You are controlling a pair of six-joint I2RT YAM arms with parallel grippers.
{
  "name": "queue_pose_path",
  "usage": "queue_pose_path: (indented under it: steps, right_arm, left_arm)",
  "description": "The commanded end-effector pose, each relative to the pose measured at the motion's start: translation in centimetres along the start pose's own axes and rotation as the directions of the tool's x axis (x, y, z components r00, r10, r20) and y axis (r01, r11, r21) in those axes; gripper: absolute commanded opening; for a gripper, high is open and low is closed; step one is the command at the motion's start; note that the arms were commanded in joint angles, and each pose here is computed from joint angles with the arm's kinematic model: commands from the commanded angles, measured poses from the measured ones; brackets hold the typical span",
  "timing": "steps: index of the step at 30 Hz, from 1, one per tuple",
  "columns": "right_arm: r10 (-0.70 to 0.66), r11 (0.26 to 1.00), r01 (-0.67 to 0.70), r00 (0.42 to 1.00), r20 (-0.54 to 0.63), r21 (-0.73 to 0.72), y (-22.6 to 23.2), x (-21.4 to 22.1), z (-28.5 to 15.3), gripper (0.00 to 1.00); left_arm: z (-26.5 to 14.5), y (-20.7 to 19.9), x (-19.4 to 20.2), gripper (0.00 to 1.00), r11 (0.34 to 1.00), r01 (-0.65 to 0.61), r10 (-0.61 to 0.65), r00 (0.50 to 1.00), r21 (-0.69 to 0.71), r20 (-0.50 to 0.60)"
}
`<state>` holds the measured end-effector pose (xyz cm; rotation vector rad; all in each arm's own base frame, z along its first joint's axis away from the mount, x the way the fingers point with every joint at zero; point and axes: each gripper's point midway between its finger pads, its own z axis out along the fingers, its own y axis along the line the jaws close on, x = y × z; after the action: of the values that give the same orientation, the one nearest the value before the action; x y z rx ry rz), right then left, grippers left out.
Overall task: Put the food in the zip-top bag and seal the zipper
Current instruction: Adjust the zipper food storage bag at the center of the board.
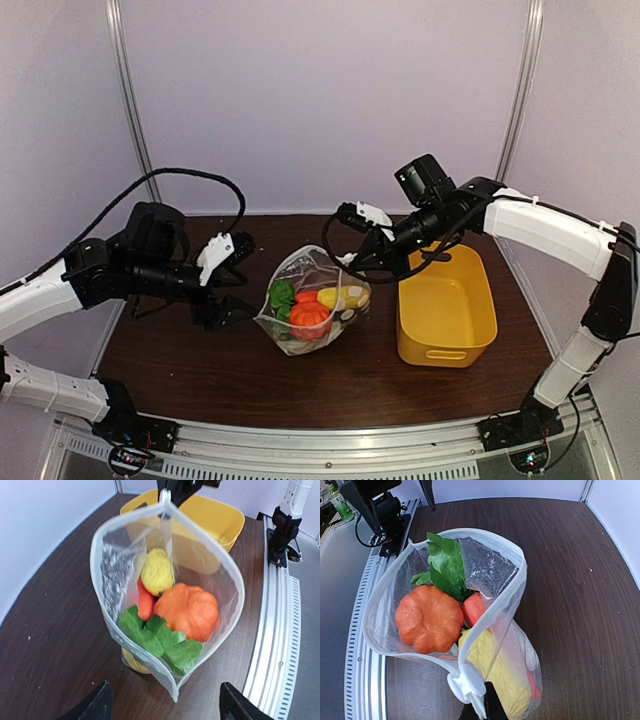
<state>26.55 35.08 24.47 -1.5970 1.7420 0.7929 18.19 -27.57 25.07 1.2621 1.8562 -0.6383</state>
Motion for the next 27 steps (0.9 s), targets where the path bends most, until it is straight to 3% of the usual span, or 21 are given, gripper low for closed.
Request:
queue_pose_path:
  steps: [1,7,10,19,23,27]
  right_arm:
    - [0.045,0.999,-0.045,0.999,0.027,-0.014,-0.4,-0.1,-0.3,0.0]
    - [0.069,0.997,-0.069,0.997,0.031,-0.021,-0.7,0.3,-0.2,0.0]
    - [0.077,0.997,-0.076,0.996,0.038,-0.021,-0.9,0.3,-0.2,0.0]
    - [0.119,0.993,-0.118,0.99,0.07,-0.021,-1.8,0.3,-0.8,0.0]
    - [0.135,0.991,-0.134,0.988,0.073,-0.021,-2.2,0.7,-0.8,0.0]
    - [0.131,0.991,-0.13,0.989,0.071,-0.017,-2.4,0.7,-0.9,0.0]
  left_arm:
    - [0.8,1.1,-0.1,0.71,0.998,0.006,-0.003,0.999,-0.056,0.05]
    - [2.7,1.2,2.3,0.71,0.999,0.011,-0.011,1.0,-0.048,0.001]
    - [3.9,2.1,2.8,0.66,0.996,-0.006,0.004,1.0,-0.088,-0.018]
    - [5.0,2.5,3.2,0.34,0.995,-0.048,0.043,0.998,-0.09,-0.048]
    - [5.2,2.6,3.0,0.0,0.994,-0.045,0.043,0.999,-0.096,-0.028]
    - [4.7,3.1,2.3,0.0,0.992,-0.04,0.036,0.999,-0.124,-0.028]
